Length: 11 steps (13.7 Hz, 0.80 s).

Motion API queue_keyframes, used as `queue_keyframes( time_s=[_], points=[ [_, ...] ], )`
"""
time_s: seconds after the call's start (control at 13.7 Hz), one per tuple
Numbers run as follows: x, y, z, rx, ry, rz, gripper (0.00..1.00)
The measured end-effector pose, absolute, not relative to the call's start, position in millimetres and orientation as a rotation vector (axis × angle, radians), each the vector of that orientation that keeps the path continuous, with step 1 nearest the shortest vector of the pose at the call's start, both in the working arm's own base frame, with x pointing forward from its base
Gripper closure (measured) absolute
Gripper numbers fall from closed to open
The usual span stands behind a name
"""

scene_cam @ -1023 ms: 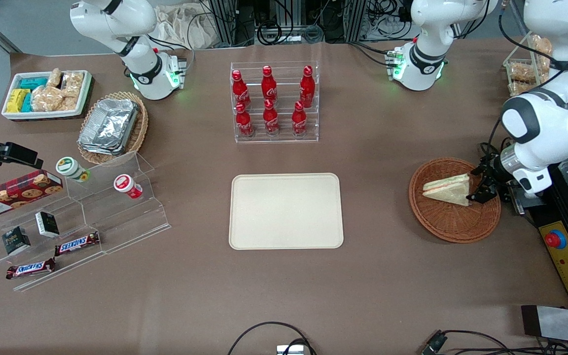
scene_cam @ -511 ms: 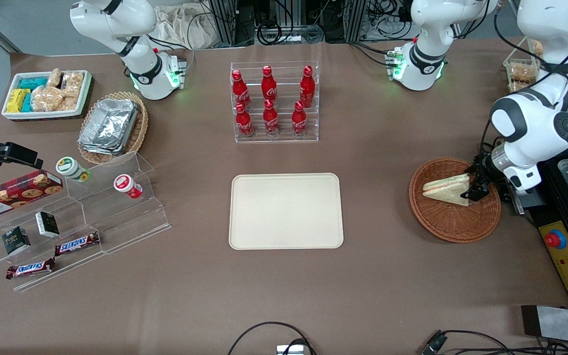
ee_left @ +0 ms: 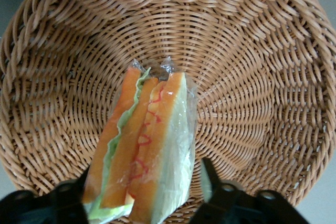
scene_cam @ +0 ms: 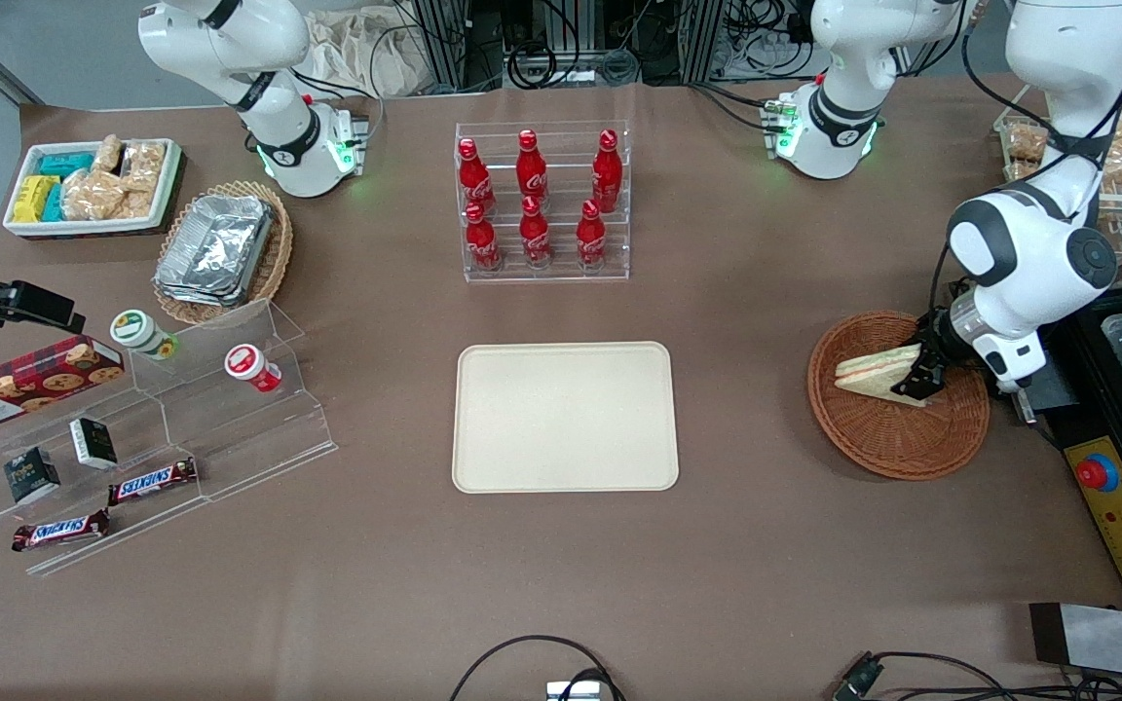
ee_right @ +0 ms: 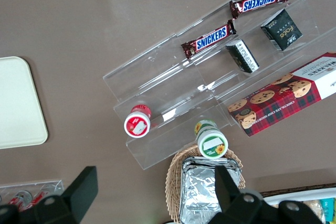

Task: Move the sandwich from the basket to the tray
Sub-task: 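Close the left gripper on the sandwich and lift it from the basket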

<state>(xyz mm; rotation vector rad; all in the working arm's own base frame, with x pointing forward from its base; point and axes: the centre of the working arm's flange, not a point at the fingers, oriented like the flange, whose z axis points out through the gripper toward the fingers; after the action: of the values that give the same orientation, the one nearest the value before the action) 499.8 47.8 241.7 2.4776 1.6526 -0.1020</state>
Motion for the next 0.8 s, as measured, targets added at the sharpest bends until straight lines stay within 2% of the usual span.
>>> queue_keyframes(
  time_s=[0.07,0.22,0.37,0.58,0.73,0.8],
  points=[
    [499.6,47.8,241.2,2.478,1.653,-0.103,0.40],
    [499.7,47.5,240.9,2.484,1.645,-0.102,0.59],
    [500.1,47.1,241.8,2.504,1.612,-0.094,0.74],
    [501.3,46.2,252.3,2.544,1.533,-0.077,0.78],
    [502.4,43.6,270.5,2.581,1.476,-0.069,0.84],
    [502.3,42.0,282.3,2.615,1.440,-0.064,0.84]
  ],
)
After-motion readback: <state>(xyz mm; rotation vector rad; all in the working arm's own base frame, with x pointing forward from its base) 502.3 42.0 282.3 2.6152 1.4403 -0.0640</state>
